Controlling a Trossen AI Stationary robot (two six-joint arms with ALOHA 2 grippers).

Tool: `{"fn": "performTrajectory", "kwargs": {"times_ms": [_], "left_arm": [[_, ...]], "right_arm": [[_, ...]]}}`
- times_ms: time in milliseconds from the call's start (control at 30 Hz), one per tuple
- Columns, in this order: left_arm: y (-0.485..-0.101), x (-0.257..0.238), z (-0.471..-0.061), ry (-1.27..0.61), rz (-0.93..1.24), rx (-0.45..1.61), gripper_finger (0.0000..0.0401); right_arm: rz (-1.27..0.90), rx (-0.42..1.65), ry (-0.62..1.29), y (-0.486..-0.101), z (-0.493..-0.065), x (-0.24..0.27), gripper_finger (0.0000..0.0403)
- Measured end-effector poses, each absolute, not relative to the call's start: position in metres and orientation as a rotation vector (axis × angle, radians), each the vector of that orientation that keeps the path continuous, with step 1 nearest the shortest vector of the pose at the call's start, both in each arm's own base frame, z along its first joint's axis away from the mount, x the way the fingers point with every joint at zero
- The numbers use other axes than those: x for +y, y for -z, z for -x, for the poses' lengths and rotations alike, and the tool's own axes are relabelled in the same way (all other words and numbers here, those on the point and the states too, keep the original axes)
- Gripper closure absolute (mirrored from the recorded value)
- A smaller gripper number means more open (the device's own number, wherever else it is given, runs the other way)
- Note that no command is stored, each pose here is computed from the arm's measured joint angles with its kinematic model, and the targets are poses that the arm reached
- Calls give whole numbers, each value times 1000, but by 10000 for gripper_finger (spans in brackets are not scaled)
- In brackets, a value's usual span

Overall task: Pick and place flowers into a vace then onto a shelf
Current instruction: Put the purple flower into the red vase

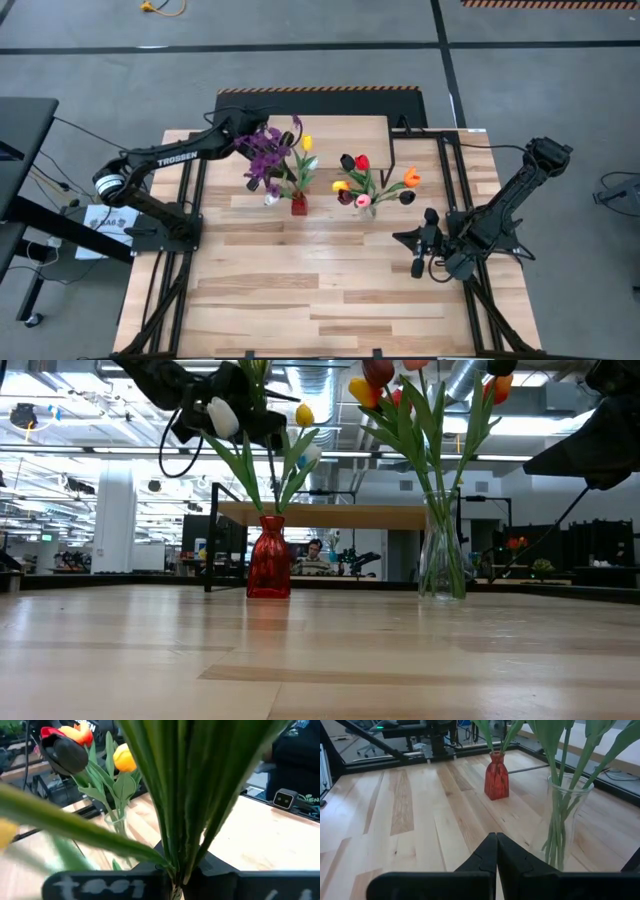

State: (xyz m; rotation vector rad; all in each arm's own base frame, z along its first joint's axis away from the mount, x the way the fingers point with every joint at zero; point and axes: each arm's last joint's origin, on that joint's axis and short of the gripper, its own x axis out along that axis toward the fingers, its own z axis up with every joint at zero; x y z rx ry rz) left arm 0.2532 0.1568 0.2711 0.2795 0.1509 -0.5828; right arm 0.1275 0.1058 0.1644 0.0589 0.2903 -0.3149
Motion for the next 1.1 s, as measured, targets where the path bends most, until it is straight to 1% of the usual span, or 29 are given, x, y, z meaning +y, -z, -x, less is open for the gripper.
{"fn": "performTrajectory", "kwargs": {"times_ms": [167,733,1100], "left_arm": [[-269,160,-249,587,-246,153,401],[-266,157,-249,596,-243,174,401],[-268,156,-254,524,-276,204,401]], "right_arm": [[-59,290,315,-164,-127,106,403],[-62,288,315,-165,-128,106,403],[-62,287,316,-165,-128,106,403]]}}
